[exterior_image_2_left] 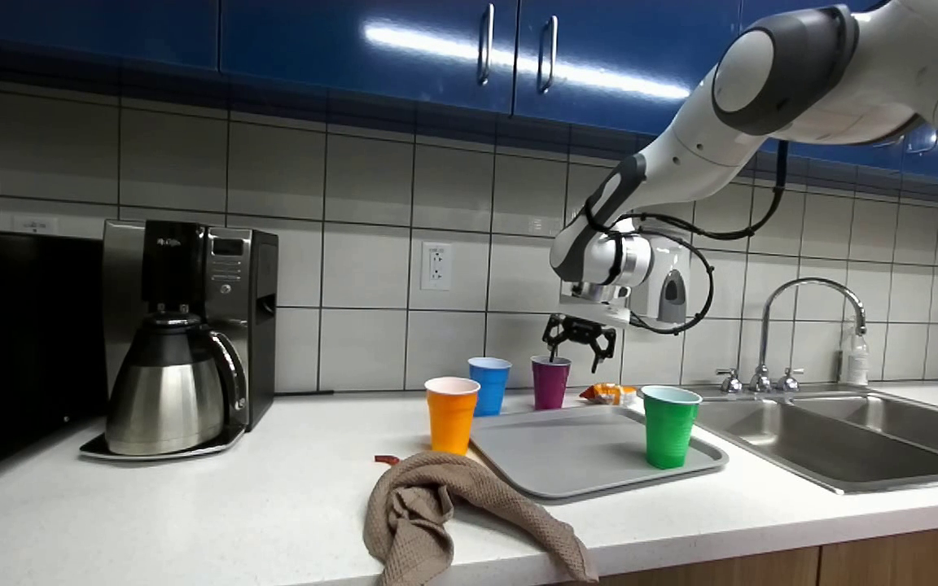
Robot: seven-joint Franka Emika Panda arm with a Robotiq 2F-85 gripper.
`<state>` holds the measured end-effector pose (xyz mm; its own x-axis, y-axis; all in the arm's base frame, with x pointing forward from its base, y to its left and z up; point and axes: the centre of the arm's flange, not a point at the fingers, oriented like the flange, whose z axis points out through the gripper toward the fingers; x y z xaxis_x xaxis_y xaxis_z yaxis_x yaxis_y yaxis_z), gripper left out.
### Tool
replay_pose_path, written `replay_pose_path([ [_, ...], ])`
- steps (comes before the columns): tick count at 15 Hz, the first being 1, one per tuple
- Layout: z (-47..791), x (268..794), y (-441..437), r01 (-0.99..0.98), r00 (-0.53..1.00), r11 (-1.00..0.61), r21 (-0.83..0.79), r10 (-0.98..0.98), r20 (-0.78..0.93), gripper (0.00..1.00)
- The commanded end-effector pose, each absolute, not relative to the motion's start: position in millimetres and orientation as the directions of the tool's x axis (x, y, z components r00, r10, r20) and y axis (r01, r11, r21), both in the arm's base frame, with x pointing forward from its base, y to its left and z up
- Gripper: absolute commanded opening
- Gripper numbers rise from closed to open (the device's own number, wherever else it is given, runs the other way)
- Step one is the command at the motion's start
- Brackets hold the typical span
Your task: Put the cups on the grey tray.
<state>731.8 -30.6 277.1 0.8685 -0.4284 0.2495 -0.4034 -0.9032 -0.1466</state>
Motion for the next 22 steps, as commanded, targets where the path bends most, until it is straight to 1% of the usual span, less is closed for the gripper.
replay_pose_path([
  [1, 275.0, 746.4, -27.7, -0.423, 0.859, -0.895, -0.143, -0.446, 0.251, 1.0],
  [6, 269.8, 749.1, -28.8, -0.428, 0.857, -0.892, -0.144, -0.452, 0.248, 1.0],
  [7, 269.2, 749.4, -29.0, -0.428, 0.857, -0.892, -0.146, -0.451, 0.25, 0.77],
  [8, 268.7, 749.6, -29.0, -0.424, 0.858, -0.894, -0.145, -0.448, 0.251, 0.74],
  [12, 264.1, 747.6, -30.4, -0.427, 0.859, -0.893, -0.144, -0.45, 0.246, 0.42],
  [17, 260.5, 746.8, -33.6, -0.434, 0.856, -0.889, -0.143, -0.457, 0.242, 0.05],
  [18, 260.8, 746.6, -34.0, -0.436, 0.855, -0.889, -0.144, -0.458, 0.244, 0.0],
  [22, 264.8, 746.4, -33.8, -0.444, 0.847, -0.883, -0.154, -0.47, 0.247, 0.01],
])
